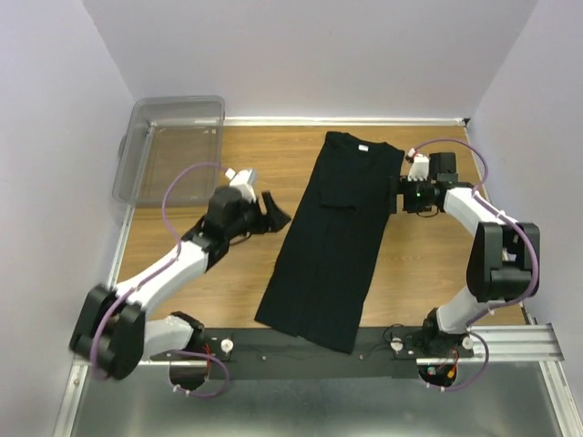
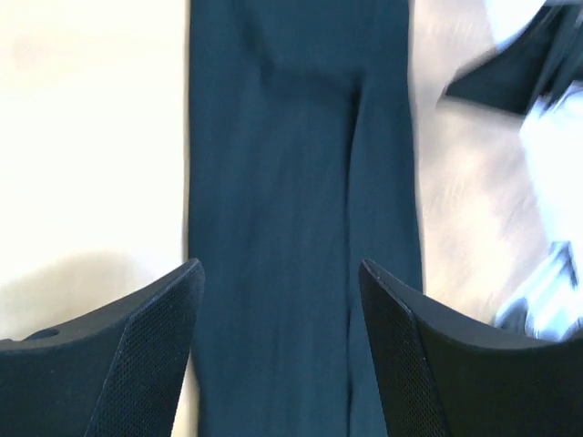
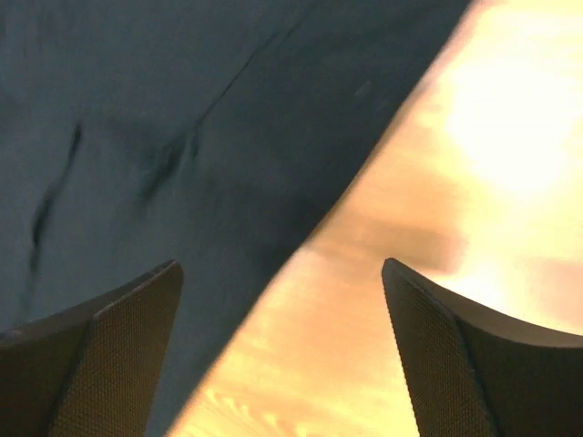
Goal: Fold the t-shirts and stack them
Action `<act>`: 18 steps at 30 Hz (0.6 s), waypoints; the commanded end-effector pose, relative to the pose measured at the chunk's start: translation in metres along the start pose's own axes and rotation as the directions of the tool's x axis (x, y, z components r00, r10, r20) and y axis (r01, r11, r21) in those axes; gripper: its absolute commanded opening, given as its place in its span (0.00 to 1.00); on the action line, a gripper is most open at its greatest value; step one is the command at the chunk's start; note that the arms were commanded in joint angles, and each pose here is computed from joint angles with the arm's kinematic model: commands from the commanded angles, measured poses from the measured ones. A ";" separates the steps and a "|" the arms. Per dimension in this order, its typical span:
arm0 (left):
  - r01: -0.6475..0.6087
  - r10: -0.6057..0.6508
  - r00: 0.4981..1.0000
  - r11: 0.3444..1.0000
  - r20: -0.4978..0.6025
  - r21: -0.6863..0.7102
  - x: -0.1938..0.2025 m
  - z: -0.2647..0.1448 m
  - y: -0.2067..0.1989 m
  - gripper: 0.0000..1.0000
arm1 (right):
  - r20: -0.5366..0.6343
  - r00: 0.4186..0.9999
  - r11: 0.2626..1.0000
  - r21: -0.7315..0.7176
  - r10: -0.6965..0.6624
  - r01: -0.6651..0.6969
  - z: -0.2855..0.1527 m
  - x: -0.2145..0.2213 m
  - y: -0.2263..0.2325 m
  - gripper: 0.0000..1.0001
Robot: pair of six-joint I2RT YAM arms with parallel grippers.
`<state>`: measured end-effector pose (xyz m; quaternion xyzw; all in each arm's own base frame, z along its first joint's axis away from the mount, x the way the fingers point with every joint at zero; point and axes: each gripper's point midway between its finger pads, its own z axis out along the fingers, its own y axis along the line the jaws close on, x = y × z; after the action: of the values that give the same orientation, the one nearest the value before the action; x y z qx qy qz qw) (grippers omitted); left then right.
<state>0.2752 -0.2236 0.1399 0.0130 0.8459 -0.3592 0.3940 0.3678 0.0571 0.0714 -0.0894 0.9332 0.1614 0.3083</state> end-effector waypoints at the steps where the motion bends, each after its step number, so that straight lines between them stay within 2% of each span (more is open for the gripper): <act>1: -0.066 0.066 0.998 0.998 0.011 0.018 -0.053 0.062 0.012 0.77 | 0.027 0.975 0.965 -0.155 0.218 -0.212 0.012 -0.033 -0.004 0.94; 2: -0.078 0.078 0.997 0.996 -0.013 0.037 -0.059 0.079 0.011 0.77 | 0.018 0.955 0.943 -0.166 0.296 -0.289 0.015 -0.037 -0.015 0.80; 3: -0.107 0.110 0.993 0.992 -0.039 0.063 -0.071 0.113 0.012 0.75 | 0.025 0.947 0.930 -0.200 0.321 -0.310 0.017 -0.048 -0.020 0.72; 4: -0.116 0.122 0.991 0.989 -0.063 0.089 -0.075 0.128 0.010 0.75 | -0.032 0.928 0.896 -0.253 0.370 -0.366 0.030 -0.039 -0.021 0.66; 5: -0.130 0.137 0.988 0.987 -0.077 0.092 -0.081 0.144 0.012 0.75 | -0.040 0.906 0.872 -0.259 0.421 -0.416 0.032 -0.039 -0.032 0.63; 6: -0.143 0.152 0.983 0.986 -0.102 0.083 -0.092 0.174 0.017 0.74 | -0.043 0.904 0.864 -0.276 0.426 -0.421 0.035 -0.042 -0.035 0.61; 7: -0.144 0.153 0.981 0.986 -0.116 0.085 -0.096 0.188 0.020 0.74 | -0.076 0.899 0.838 -0.336 0.431 -0.430 0.038 -0.036 -0.030 0.61; 8: -0.154 0.164 0.982 0.983 -0.097 0.098 -0.122 0.200 0.010 0.73 | -0.063 0.912 0.840 -0.368 0.404 -0.398 0.035 -0.035 -0.031 0.61; 9: -0.144 0.154 0.981 0.985 -0.116 0.094 -0.120 0.213 0.016 0.72 | -0.059 0.921 0.837 -0.399 0.385 -0.375 0.031 -0.033 -0.026 0.61; 10: -0.108 0.120 0.976 0.991 -0.180 0.075 -0.099 0.236 0.037 0.70 | -0.067 0.925 0.822 -0.437 0.375 -0.365 0.026 -0.028 -0.018 0.61; 11: -0.111 0.122 0.978 0.991 -0.171 0.075 -0.116 0.245 0.031 0.70 | -0.038 0.939 0.834 -0.448 0.342 -0.322 0.019 -0.031 -0.015 0.62; 12: -0.094 0.102 0.969 0.994 -0.223 0.048 -0.095 0.264 0.052 0.70 | -0.026 0.944 0.840 -0.450 0.328 -0.304 0.015 -0.031 -0.014 0.62; 16: -0.094 0.089 0.961 0.996 -0.263 -0.005 -0.091 0.291 0.073 0.67 | -0.003 0.950 0.847 -0.453 0.312 -0.280 0.008 -0.032 -0.013 0.63; 17: -0.096 0.090 0.960 0.995 -0.266 -0.009 -0.096 0.292 0.071 0.63 | -0.002 0.949 0.842 -0.459 0.317 -0.283 0.007 -0.034 -0.014 0.63; 18: -0.091 0.082 0.953 0.996 -0.291 -0.018 -0.084 0.298 0.080 0.61 | -0.004 0.948 0.842 -0.459 0.317 -0.284 0.008 -0.033 -0.015 0.63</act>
<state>0.5662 -0.3358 0.0482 0.0928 0.8706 -0.3432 0.3401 0.4053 0.0440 0.0630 0.0213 0.8775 0.3985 0.2659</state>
